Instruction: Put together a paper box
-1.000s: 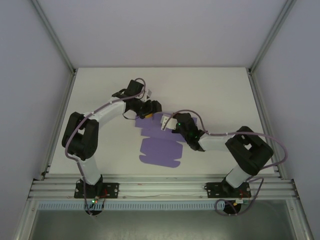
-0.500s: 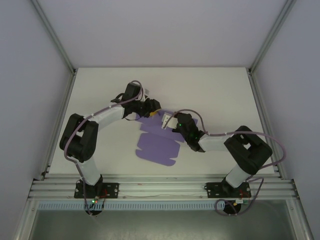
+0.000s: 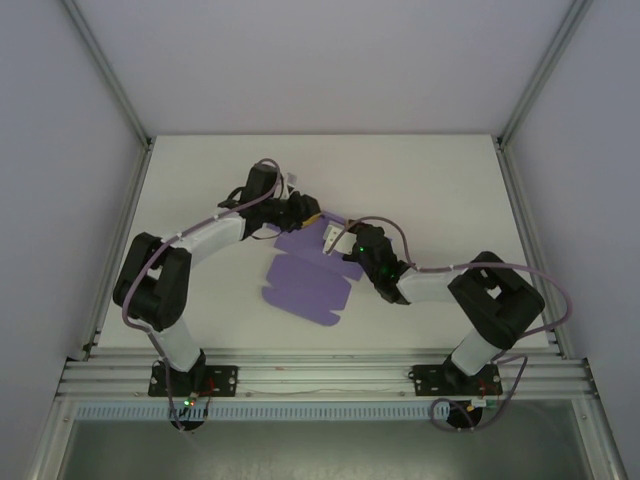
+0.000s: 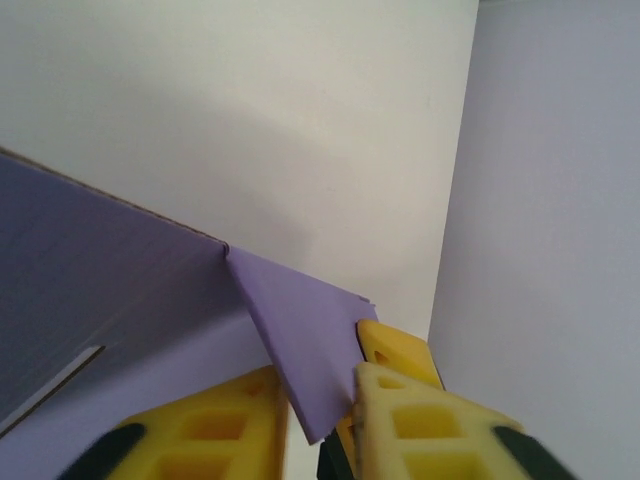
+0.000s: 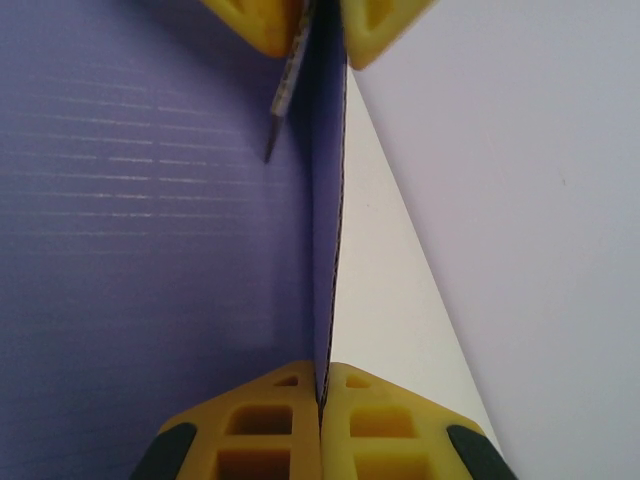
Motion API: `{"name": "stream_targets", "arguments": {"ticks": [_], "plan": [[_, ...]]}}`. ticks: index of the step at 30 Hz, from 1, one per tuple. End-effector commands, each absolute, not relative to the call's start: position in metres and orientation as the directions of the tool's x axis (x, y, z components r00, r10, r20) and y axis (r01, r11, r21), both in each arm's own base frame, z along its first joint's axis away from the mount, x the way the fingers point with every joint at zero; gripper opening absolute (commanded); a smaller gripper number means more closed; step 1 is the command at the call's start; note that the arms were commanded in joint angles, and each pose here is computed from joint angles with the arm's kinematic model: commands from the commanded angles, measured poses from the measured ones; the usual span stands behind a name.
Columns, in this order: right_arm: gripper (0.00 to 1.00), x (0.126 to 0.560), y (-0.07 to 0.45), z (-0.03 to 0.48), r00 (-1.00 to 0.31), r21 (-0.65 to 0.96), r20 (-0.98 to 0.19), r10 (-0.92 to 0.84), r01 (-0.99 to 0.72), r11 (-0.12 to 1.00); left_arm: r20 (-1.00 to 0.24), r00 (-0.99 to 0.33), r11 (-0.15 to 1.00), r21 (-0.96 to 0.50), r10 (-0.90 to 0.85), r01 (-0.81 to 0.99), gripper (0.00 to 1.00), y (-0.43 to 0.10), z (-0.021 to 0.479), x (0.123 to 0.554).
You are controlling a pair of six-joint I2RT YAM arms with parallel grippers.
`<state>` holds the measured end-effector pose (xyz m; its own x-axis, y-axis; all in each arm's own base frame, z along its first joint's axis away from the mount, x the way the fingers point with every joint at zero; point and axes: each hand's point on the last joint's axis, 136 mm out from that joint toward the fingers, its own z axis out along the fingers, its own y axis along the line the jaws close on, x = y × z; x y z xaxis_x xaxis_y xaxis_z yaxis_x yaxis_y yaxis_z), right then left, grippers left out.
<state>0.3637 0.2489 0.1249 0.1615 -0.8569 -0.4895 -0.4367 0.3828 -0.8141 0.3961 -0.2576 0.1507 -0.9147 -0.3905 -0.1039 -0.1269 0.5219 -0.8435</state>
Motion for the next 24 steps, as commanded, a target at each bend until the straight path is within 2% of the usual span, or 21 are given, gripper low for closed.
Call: {"name": "stream_targets", "arguments": {"ticks": [1,4,6,9,14,17,21,24], "plan": [[0.0,0.356,0.255,0.121,0.176,-0.802,-0.507,-0.844,-0.454,0.388,-0.15,-0.941,0.557,-0.829,-0.305,-0.048,0.43,-0.266,0.165,0.377],[0.0,0.357,0.249,0.124,0.155,-0.802,-0.511,-0.845,-0.439,0.404,-0.229,-0.932,0.666,-0.745,-0.282,-0.018,0.57,-0.247,0.163,0.37],[0.0,0.356,0.245,0.123,0.139,-0.804,-0.506,-0.851,-0.433,0.407,-0.304,-0.912,0.743,-0.669,-0.273,0.0,0.63,-0.227,0.165,0.365],[0.0,0.356,0.239,0.123,0.117,-0.797,-0.515,-0.849,-0.431,0.423,-0.406,-0.861,0.853,-0.518,-0.308,-0.061,0.77,-0.176,0.161,0.357],[0.0,0.356,0.228,0.132,0.101,-0.776,-0.557,-0.824,-0.417,0.473,-0.399,-0.781,0.814,-0.533,-0.481,-0.229,1.0,-0.093,0.137,0.333],[0.0,0.356,0.225,0.146,0.12,-0.749,-0.61,-0.784,-0.413,0.519,-0.412,-0.756,0.813,-0.519,-0.509,-0.264,1.0,-0.068,0.12,0.321],[0.0,0.358,0.221,0.169,0.139,-0.698,-0.678,-0.722,-0.43,0.572,-0.446,-0.746,0.829,-0.501,-0.494,-0.249,1.0,-0.062,0.116,0.32],[0.0,0.356,0.22,0.18,0.137,-0.686,-0.685,-0.716,-0.452,0.57,-0.46,-0.741,0.818,-0.535,-0.49,-0.209,1.0,-0.069,0.12,0.328]]}}
